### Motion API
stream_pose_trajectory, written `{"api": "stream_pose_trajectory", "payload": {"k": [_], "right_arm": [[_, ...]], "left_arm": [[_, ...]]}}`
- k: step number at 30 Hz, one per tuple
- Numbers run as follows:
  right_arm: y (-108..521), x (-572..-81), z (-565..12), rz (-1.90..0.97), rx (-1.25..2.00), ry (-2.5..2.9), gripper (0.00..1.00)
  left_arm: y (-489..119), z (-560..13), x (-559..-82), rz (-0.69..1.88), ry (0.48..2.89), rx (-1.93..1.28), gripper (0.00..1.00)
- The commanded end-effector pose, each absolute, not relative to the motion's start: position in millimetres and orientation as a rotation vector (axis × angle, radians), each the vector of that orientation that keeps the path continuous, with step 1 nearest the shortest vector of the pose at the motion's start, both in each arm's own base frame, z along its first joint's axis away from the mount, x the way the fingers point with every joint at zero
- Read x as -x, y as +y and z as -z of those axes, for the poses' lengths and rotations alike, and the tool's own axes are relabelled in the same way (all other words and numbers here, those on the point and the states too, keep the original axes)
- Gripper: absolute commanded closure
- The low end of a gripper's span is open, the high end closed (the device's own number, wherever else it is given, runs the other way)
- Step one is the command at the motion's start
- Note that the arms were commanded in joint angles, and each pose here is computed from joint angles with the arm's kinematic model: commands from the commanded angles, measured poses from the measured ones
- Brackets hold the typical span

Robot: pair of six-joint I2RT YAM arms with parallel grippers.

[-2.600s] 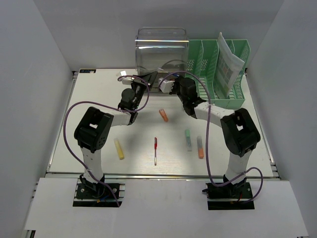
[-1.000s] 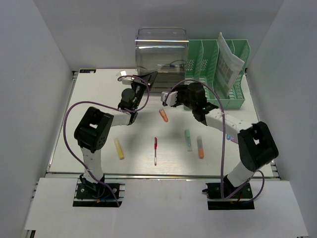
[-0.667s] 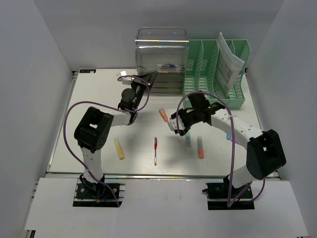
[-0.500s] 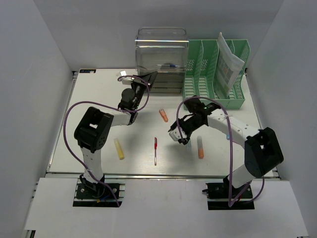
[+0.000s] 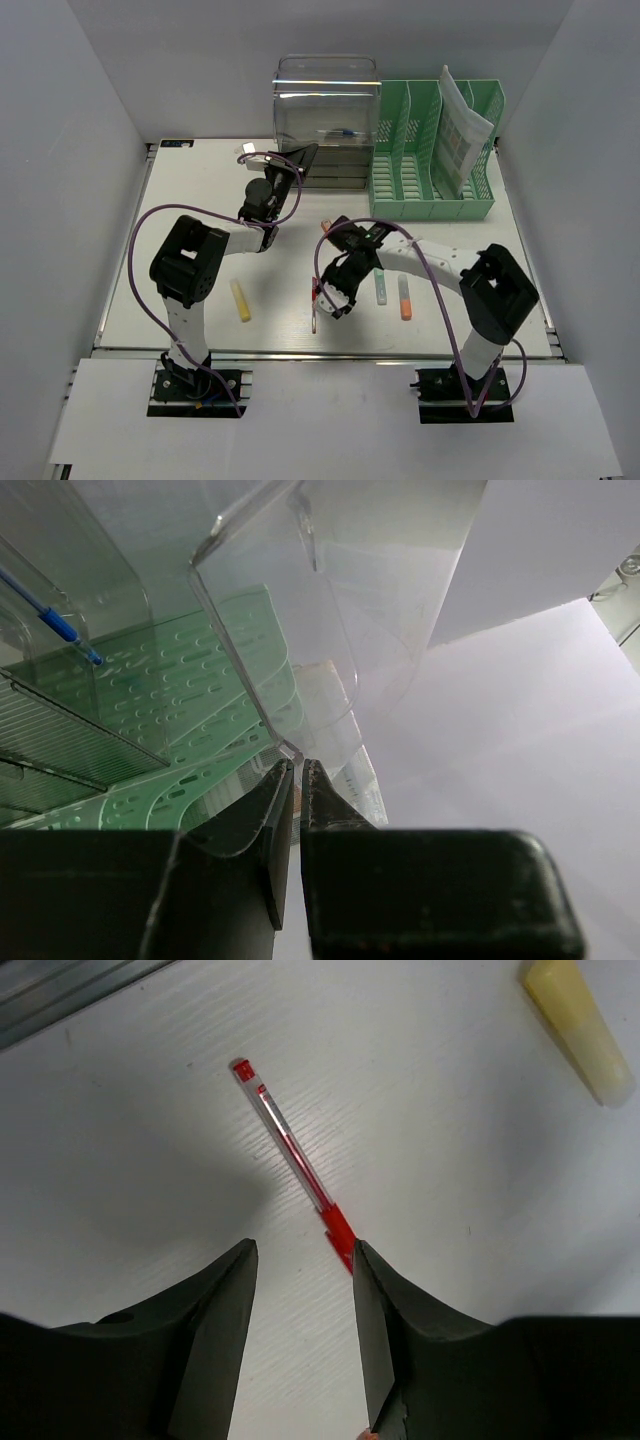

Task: Organize the desk

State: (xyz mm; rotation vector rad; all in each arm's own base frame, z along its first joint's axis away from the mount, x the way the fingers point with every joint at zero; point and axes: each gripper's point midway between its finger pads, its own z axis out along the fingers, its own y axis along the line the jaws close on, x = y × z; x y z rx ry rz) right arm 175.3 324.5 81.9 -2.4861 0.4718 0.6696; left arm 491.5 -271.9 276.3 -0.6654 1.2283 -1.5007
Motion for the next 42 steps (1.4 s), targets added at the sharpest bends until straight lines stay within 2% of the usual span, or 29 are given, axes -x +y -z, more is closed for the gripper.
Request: {"api": "stream_pose_trajectory", "payload": {"k": [1, 8, 20, 31, 42], "right_arm": [[345.4, -184.9, -83.4, -0.503, 2.536, 0.37, 0.51], [357.7, -179.5, -66.7, -0.436, 2.66, 0.256, 0.51], [359.2, -224.8, -41.5, -0.155, 2.797, 0.223, 0.51], [363.6, -234.5, -29.7, -0.128, 2.832, 0.153, 0.52], [340.2, -205.3, -7.4, -0.308, 2.988, 0.087, 0.5]], "left_arm": [[-259.6, -310.6, -488.5, 1.521, 1.121, 0.652, 1.0], [-259.7, -312.6, -487.5, 1.525, 1.119, 0.648, 1.0], [-260.0, -312.0, -486.8, 1.526, 1.122, 0.646, 1.0], [-259.8, -311.9, -485.8, 1.525, 1.123, 0.643, 1.0], [-258.6, -310.3, -484.5, 1.524, 1.123, 0.648, 1.0]]}}
